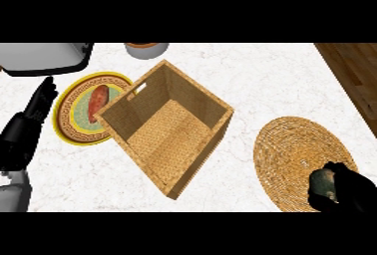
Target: Pick the squash from the placemat and place it in the basket
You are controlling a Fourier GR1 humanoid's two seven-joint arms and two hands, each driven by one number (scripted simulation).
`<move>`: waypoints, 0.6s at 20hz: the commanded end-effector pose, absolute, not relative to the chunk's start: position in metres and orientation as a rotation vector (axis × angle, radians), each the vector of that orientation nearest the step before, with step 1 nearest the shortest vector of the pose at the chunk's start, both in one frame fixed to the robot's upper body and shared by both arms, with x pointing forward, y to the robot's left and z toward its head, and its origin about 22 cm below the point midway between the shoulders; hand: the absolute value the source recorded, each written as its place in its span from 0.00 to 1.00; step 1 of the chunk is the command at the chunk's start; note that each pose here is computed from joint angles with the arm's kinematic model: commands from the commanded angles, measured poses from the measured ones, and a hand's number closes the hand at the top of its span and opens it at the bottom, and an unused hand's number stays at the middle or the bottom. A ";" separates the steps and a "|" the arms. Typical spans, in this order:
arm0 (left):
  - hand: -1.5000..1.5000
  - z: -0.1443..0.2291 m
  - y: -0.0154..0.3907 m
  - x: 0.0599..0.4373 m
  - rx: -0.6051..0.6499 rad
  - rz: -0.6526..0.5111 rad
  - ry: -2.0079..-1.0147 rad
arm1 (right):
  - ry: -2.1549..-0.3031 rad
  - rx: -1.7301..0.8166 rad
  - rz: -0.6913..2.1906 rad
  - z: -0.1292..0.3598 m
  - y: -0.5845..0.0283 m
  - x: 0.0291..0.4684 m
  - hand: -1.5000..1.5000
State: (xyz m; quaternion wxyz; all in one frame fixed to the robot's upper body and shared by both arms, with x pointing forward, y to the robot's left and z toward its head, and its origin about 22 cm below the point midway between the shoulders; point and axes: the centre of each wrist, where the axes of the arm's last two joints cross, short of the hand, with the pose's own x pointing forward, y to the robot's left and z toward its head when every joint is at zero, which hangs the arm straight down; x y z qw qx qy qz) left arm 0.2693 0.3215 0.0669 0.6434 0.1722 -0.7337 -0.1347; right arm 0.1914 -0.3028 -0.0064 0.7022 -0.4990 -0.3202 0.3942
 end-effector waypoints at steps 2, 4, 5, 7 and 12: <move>0.50 0.068 0.317 0.271 0.363 -0.309 -1.678 | -0.822 -1.325 0.503 0.040 -0.273 0.164 1.00; 0.50 0.069 0.319 0.272 0.379 -0.312 -1.684 | -1.005 -1.359 0.372 0.073 -0.260 0.162 1.00; 0.50 0.068 0.316 0.267 0.379 -0.323 -1.682 | -1.101 -1.374 0.315 0.093 -0.259 0.159 1.00; 0.50 0.073 0.314 0.273 0.355 -0.327 -1.686 | -1.281 -1.286 0.224 0.116 -0.236 0.154 1.00; 0.50 0.075 0.299 0.277 0.319 -0.351 -1.708 | -1.483 -1.255 0.119 0.176 -0.203 0.121 1.00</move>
